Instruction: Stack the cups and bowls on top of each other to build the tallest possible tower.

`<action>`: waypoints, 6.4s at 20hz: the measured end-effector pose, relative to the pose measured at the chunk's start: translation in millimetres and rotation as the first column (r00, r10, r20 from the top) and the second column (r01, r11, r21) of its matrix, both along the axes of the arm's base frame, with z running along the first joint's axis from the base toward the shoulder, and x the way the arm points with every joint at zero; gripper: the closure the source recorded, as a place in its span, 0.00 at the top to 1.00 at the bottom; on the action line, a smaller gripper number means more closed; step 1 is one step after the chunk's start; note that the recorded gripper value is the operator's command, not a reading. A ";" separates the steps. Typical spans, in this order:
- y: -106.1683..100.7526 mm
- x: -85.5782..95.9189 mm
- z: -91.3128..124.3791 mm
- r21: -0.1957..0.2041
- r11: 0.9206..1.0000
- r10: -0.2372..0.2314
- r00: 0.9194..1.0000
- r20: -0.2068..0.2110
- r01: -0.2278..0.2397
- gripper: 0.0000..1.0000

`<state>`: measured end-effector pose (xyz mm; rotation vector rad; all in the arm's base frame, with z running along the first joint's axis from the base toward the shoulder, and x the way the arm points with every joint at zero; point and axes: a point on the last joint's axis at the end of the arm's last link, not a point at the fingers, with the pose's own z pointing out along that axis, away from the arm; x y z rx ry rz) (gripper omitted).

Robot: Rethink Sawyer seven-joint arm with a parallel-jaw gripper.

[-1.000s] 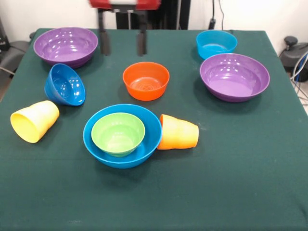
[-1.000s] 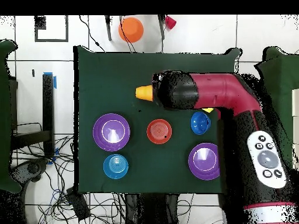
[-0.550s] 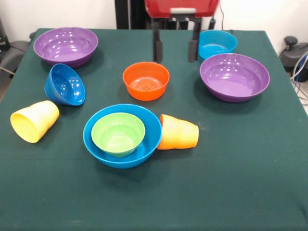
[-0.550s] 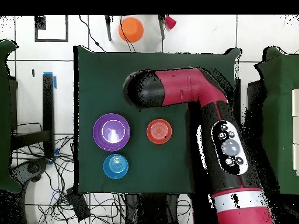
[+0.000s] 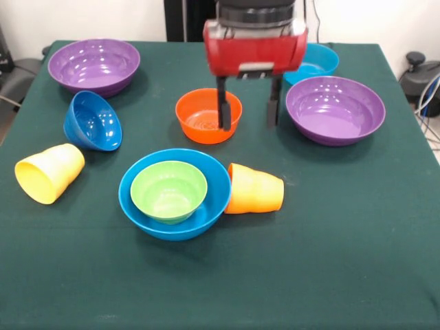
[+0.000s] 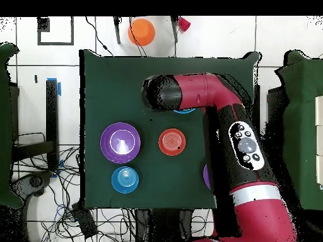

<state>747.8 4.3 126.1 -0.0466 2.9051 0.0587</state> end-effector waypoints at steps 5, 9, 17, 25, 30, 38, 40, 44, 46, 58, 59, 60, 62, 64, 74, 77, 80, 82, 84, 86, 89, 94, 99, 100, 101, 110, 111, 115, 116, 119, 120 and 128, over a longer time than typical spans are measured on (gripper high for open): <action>-21.0 -3.1 -32.7 0.034 0.999 -0.043 0.999 0.004 0.043 1.00; -30.4 -9.8 -49.5 0.029 0.998 -0.057 0.998 -0.011 0.057 1.00; -43.2 -13.5 -44.5 -0.009 0.998 -0.067 0.998 -0.011 0.067 1.00; -51.5 0.2 7.2 -0.053 0.996 -0.069 0.996 0.063 0.072 1.00; -47.8 8.7 42.6 -0.071 0.995 -0.067 0.992 0.111 0.075 1.00; -46.4 5.5 60.3 -0.108 0.991 -0.063 0.990 0.127 0.077 1.00; -45.7 2.6 59.7 -0.112 0.991 -0.061 0.990 0.128 0.075 1.00; -46.8 -8.5 49.4 -0.097 0.992 -0.068 0.990 0.126 0.080 1.00; -48.8 -13.5 44.9 -0.094 0.992 -0.070 0.990 0.122 0.082 1.00; -78.3 -70.3 -3.2 -0.099 0.990 -0.092 0.990 0.102 0.103 1.00; -80.1 -74.6 -6.8 -0.103 0.989 -0.091 0.990 0.106 0.102 1.00; -80.9 -78.6 -10.3 -0.103 0.989 -0.090 0.990 0.109 0.101 1.00; -81.6 -85.8 -16.9 -0.103 0.990 -0.089 0.990 0.113 0.101 1.00; -80.9 -93.7 -24.0 -0.099 0.990 -0.089 0.990 0.112 0.100 1.00; -83.3 -139.6 -54.0 -0.100 0.989 -0.105 0.994 0.038 0.108 1.00; -84.0 -148.0 -58.0 -0.110 0.988 -0.107 0.994 0.021 0.109 1.00; -85.1 -153.3 -59.3 -0.117 0.987 -0.108 0.994 0.012 0.109 1.00; -86.3 -155.7 -59.8 -0.121 0.986 -0.110 0.994 0.009 0.111 1.00; -87.2 -156.9 -60.8 -0.125 0.986 -0.111 0.994 0.011 0.111 1.00; -87.3 -158.1 -62.6 -0.128 0.986 -0.110 0.994 0.013 0.111 1.00; -85.0 -161.0 -71.1 -0.130 0.986 -0.105 0.994 0.022 0.107 1.00; -80.1 -171.1 -91.0 -0.128 0.987 -0.100 0.995 -0.001 0.099 1.00; -77.2 -179.5 -112.5 -0.124 0.988 -0.099 0.994 -0.036 0.094 1.00; -76.7 -181.4 -117.9 -0.123 0.988 -0.099 0.994 -0.043 0.093 1.00; -74.7 -185.1 -128.1 -0.123 0.989 -0.095 0.994 -0.054 0.088 1.00; -63.2 -199.1 -162.9 -0.098 0.992 -0.086 0.994 -0.074 0.078 1.00; -63.4 -199.4 -167.1 -0.095 0.992 -0.087 0.994 -0.071 0.080 1.00; -64.3 -200.0 -183.4 -0.085 0.993 -0.091 0.994 -0.065 0.086 1.00; -64.4 -198.7 -184.9 -0.084 0.993 -0.092 0.994 -0.061 0.087 1.00; -65.7 -196.0 -183.9 -0.087 0.992 -0.091 0.994 -0.054 0.086 1.00; -65.8 -195.7 -184.1 -0.087 0.992 -0.091 0.994 -0.054 0.086 1.00; -65.3 -195.3 -184.1 -0.091 0.992 -0.088 0.995 -0.053 0.083 1.00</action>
